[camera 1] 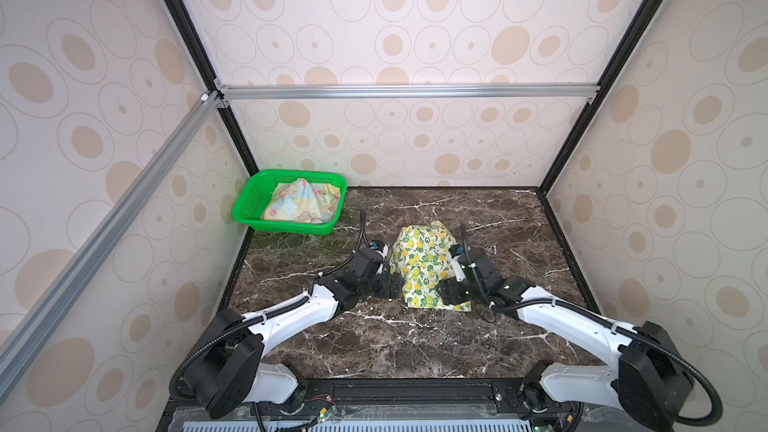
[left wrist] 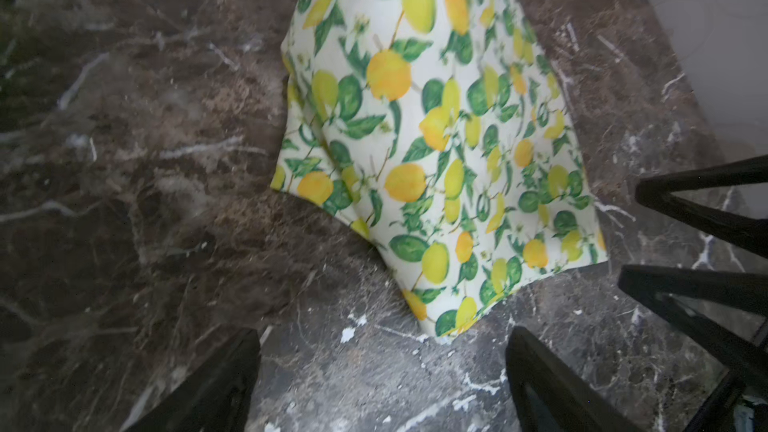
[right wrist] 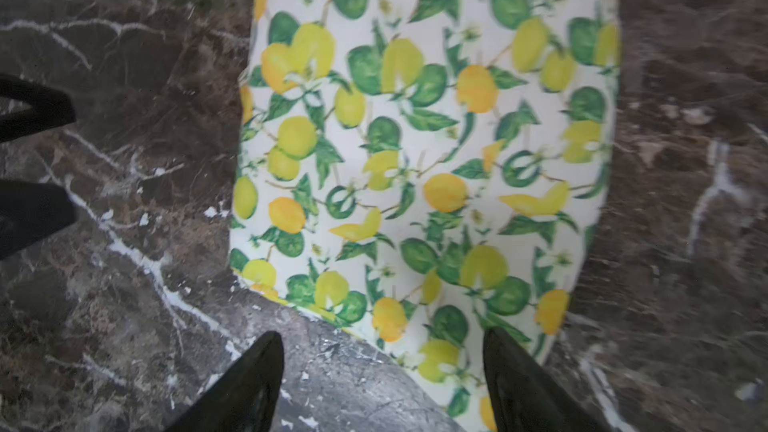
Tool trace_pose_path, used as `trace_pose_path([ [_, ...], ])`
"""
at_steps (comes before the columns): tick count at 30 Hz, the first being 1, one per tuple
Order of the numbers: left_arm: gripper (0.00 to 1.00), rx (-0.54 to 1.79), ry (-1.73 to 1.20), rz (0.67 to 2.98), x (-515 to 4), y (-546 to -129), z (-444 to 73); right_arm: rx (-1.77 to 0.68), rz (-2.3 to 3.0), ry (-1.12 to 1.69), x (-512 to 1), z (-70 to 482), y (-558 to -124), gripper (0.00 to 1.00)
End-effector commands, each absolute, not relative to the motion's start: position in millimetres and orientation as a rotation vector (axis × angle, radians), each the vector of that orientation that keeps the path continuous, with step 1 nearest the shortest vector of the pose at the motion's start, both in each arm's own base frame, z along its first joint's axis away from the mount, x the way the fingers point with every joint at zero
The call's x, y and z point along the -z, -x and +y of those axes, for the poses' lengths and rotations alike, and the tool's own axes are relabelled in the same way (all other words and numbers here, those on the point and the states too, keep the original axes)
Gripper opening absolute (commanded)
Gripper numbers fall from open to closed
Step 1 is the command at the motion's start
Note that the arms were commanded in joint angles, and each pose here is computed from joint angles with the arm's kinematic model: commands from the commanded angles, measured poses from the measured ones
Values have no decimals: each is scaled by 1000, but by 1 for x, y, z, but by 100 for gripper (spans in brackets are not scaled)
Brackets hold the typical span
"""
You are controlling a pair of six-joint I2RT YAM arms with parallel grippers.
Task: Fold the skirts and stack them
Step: 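Grasp the skirt's near corners with the left and right grippers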
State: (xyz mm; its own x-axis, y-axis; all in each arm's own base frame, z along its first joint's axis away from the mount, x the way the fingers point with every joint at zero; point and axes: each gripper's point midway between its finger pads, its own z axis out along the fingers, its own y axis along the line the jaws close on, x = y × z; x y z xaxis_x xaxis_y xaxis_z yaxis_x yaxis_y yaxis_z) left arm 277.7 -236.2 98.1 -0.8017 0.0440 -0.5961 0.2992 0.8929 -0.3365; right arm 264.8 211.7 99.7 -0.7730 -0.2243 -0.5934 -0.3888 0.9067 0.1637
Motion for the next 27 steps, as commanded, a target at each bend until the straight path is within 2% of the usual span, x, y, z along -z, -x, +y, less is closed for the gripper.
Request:
trace_pose_path([
  [1, 92, 491, -132, 2517, -89, -268, -213, -334, 2510, 474, -93, 235, -260, 76],
  [5, 92, 564, -5, 2518, -87, -266, -199, -268, 2548, 504, -74, 250, -259, 72],
  [7, 91, 695, 46, 2485, -91, -266, -204, -157, 2572, 438, -70, 236, -263, 72],
  [10, 90, 760, 49, 2462, -93, -267, -211, -53, 2564, 407, -75, 214, -264, 75],
  [11, 89, 775, 46, 2457, -93, -268, -213, -64, 2575, 408, -76, 210, -261, 75],
  [13, 80, 838, 30, 2433, -94, -268, -222, -123, 2623, 349, -77, 196, -256, 75],
  [16, 76, 939, -20, 2399, -99, -267, -238, -161, 2664, 211, -76, 168, -249, 75],
  [20, 78, 961, -149, 2426, -96, -259, -262, -189, 2664, 75, -79, 142, -241, 78],
  [22, 82, 969, -209, 2447, -93, -254, -274, -228, 2670, 43, -77, 139, -237, 83],
  [27, 83, 990, -276, 2473, -82, -249, -293, -326, 2735, -74, -61, 128, -234, 83],
])
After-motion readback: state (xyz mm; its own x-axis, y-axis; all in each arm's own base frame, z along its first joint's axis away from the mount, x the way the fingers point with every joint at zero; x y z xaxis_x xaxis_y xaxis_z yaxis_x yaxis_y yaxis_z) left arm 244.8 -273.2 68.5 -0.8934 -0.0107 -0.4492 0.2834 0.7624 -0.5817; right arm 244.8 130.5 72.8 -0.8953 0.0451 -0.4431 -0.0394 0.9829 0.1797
